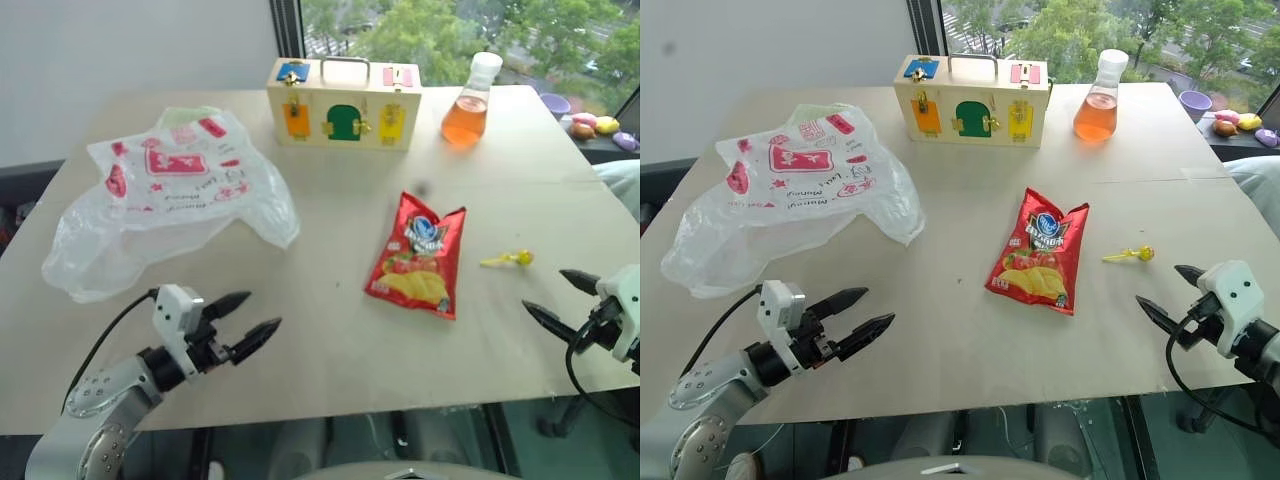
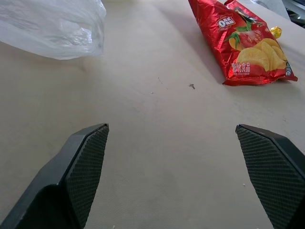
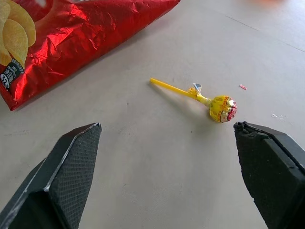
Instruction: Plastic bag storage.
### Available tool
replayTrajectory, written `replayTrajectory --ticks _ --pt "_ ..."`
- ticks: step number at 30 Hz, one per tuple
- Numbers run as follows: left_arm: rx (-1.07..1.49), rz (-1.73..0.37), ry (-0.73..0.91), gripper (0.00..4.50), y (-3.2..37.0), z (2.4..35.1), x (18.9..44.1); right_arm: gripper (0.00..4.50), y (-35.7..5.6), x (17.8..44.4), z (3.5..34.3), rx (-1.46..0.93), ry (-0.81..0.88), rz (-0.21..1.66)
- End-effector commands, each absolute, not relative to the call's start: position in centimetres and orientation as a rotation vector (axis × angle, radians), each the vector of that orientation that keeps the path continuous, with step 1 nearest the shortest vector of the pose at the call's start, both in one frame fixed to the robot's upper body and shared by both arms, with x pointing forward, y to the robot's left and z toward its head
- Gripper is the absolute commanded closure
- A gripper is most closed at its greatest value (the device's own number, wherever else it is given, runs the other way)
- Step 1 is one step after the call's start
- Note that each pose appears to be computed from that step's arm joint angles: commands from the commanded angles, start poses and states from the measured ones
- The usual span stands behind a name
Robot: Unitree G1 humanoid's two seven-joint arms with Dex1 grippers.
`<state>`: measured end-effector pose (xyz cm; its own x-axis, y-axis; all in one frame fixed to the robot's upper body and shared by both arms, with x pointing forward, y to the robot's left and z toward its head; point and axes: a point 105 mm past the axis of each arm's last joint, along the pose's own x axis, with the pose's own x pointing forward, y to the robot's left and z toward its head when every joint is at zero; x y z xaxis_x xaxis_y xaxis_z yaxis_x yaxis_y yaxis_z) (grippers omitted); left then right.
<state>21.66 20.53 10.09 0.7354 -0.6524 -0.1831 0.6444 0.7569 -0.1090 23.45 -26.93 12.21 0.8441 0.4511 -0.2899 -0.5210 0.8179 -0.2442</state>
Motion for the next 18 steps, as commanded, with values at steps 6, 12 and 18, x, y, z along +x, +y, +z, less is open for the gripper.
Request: replayTrajectory --ticks 6,12,18 --pt "0.177 -0.318 -0.087 0.05 26.9 15.9 27.8 0.0 -18.6 22.5 19.6 -0.177 -0.112 0.783" --pt "0.528 -0.391 -0.125 0.05 29.9 17.2 27.3 0.0 -13.1 19.4 21.6 -0.11 -0.175 1.067" --pt "0.777 -0.3 -0.097 0.05 34.9 18.6 29.2 0.0 -11.9 18.6 22.3 -0.143 -0.239 1.159"
